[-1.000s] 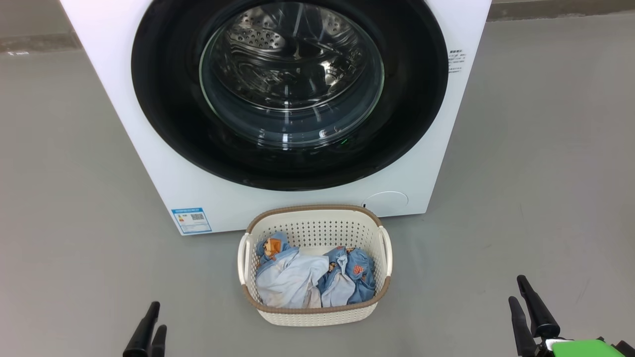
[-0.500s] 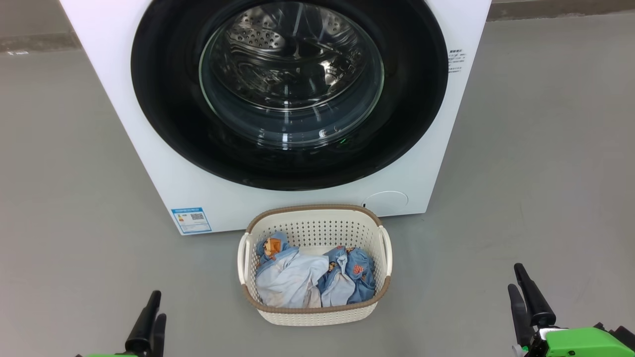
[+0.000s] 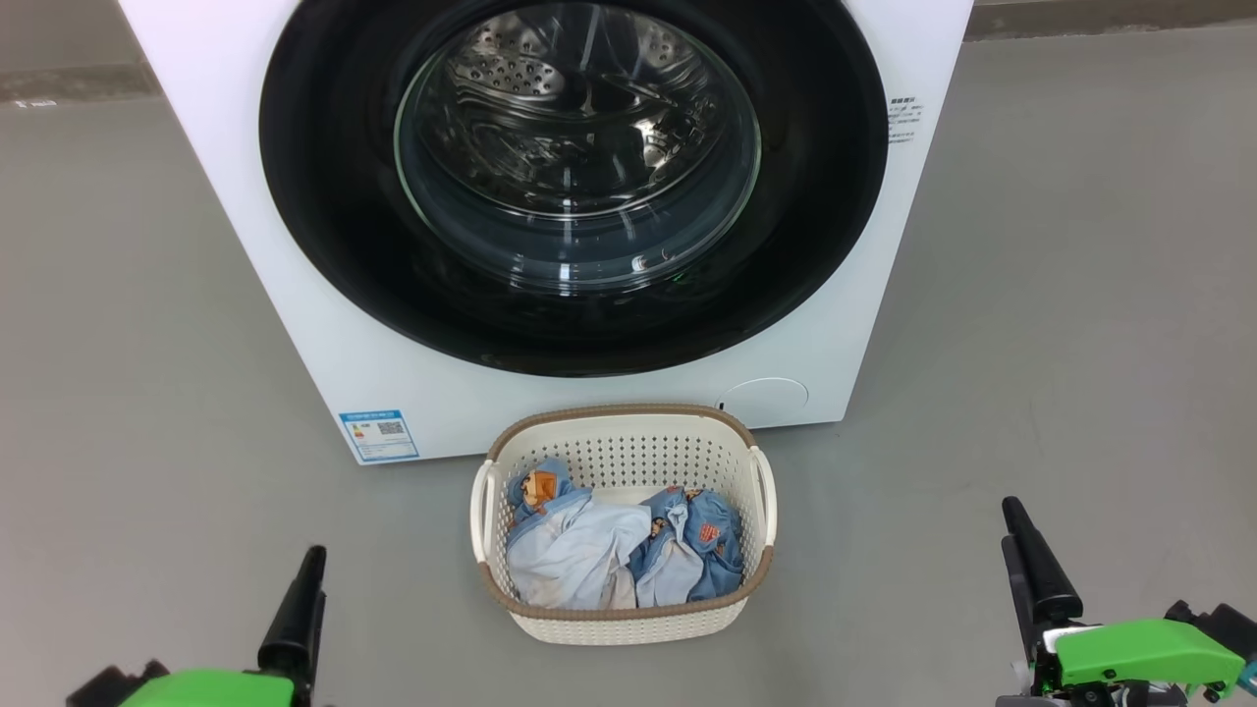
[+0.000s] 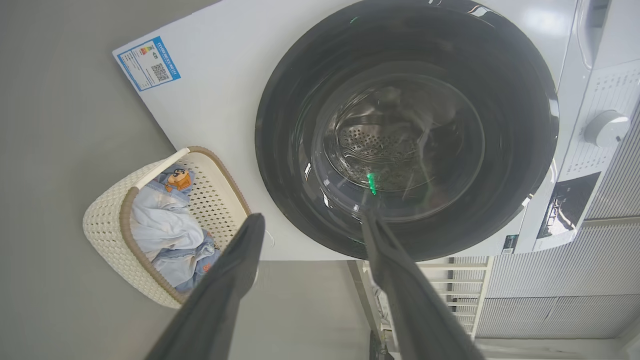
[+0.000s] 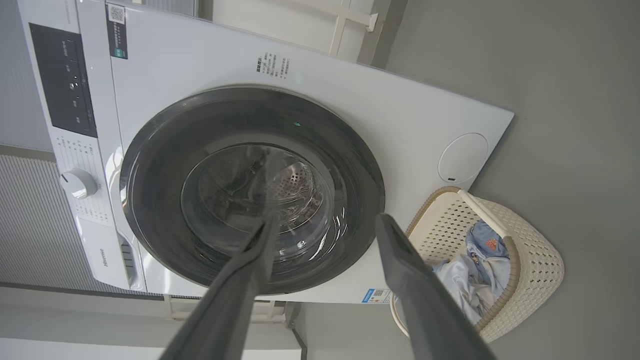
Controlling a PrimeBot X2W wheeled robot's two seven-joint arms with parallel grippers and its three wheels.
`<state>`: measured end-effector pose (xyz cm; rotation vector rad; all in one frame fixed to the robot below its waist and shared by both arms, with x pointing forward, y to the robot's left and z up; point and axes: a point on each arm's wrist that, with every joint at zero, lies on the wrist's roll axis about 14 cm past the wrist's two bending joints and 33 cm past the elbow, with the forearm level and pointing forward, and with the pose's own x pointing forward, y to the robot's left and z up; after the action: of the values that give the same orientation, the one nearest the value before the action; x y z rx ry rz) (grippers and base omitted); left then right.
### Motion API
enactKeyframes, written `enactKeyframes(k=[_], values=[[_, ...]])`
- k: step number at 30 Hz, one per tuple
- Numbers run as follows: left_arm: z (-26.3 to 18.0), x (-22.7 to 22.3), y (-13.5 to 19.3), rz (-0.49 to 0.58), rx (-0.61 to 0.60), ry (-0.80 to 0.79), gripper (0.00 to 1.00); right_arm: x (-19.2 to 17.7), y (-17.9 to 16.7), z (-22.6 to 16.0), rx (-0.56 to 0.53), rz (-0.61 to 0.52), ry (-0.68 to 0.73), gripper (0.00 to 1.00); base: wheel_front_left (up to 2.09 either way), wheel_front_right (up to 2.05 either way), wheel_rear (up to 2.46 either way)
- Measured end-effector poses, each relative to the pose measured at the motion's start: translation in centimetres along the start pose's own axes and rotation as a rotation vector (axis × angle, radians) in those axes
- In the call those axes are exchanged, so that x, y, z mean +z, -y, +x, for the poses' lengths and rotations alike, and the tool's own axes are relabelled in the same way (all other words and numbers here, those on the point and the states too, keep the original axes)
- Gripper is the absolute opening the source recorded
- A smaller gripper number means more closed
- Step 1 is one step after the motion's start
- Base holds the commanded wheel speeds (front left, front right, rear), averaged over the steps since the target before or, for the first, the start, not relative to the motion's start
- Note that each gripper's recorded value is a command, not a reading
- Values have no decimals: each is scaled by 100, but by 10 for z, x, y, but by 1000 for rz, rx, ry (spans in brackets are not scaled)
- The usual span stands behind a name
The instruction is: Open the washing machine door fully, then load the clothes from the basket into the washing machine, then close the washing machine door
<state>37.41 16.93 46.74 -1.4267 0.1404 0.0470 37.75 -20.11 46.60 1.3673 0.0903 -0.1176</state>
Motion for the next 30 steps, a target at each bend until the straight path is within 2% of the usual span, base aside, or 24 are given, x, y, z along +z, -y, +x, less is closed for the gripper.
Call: enactKeyframes(k=[13, 18, 30], values=[[5, -7, 13, 199, -41, -29, 100, -7, -11, 10, 33, -222, -33, 100, 0, 0, 0], [5, -8, 14, 249, -48, -33, 100, -8, -11, 11, 35, -280, -41, 100, 0, 0, 0], [7, -12, 22, 452, -89, -53, 100, -14, -16, 18, 58, -457, -65, 100, 0, 0, 0]])
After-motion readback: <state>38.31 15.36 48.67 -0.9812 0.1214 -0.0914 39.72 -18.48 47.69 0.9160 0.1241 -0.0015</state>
